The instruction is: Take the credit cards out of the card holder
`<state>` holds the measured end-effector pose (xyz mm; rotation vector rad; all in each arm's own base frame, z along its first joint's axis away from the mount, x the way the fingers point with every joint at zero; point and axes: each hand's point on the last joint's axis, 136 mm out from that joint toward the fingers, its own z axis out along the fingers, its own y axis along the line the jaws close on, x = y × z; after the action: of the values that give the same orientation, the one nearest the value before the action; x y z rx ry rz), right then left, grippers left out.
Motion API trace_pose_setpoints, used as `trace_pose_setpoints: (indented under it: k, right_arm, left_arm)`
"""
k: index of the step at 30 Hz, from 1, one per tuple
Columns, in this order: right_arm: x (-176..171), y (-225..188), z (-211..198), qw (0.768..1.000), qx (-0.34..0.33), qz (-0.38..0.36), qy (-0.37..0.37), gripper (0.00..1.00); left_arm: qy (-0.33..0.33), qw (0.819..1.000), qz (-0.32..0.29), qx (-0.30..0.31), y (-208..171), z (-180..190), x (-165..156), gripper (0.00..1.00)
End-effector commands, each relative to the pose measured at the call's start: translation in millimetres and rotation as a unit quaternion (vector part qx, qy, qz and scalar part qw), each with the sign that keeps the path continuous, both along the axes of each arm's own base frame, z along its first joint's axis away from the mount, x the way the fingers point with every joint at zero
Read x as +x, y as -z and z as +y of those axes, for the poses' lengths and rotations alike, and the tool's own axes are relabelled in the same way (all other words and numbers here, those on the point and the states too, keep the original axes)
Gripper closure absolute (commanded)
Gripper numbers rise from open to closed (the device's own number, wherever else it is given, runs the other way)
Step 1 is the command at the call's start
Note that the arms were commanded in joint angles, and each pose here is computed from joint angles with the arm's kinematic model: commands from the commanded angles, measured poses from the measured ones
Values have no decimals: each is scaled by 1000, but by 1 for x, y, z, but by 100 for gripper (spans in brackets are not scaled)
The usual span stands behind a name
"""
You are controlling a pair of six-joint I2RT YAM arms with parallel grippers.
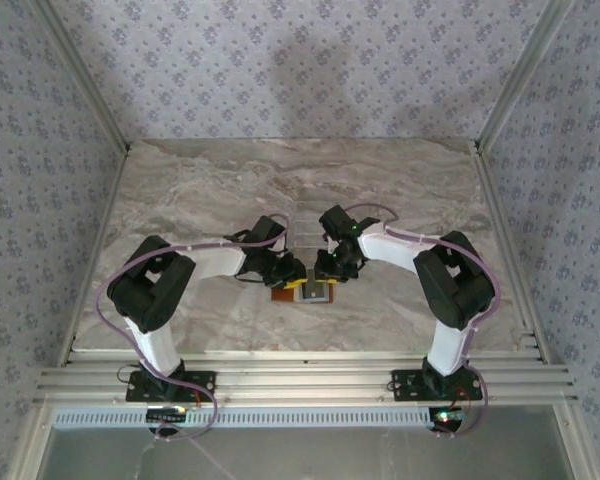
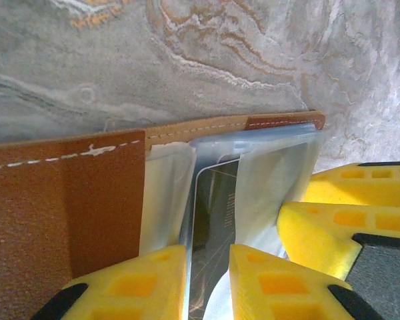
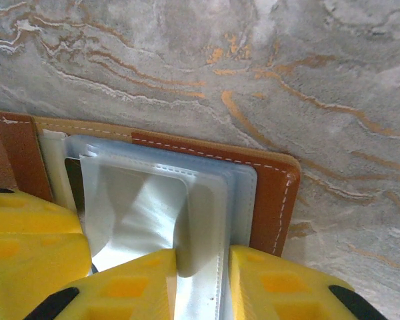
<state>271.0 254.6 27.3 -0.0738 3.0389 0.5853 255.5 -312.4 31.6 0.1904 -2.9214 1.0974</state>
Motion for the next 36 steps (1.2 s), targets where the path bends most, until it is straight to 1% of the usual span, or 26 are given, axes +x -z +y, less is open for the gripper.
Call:
trace_pose_setpoints:
  k: [1,5,8,16,22,24,26,30,32,36]
  right_arm:
    - [-10,17,-13,999,-36,31,4,72]
    - [-11,18,-13,999,-36,31,4,72]
    - [-11,18,-13,999,-35,32,4,72]
    - [-10,19,-11,999,-34,33,4,72]
    - [-11,20,-10,999,-34,34,2,73]
    - [-11,21,-9,999,-34,35,2,74]
    - [-12,21,-9,999,-33,36,1,75]
    - [-13,22,-8,999,-33,37,0,76]
    - [-14,22,-9,999,-35,38,-1,74]
    - [-13,20,-14,999,-42,32,5,71]
  left_arm:
    - [4,999,19,28,13,7,-10,75]
    - [-4,999,17,41,15,11,-9,75]
    - [-7,999,18,43,17,12,-8,78]
    - [-15,999,17,29,21,7,-5,80]
    - [-26,999,20,37,30,10,-4,80]
    - [-30,999,17,31,30,9,-3,81]
    - [-35,999,13,20,29,7,-2,82]
    - [-38,999,12,19,30,9,-3,88]
    - [-39,999,10,21,29,10,-3,90]
    - [-36,999,7,31,27,14,-5,92]
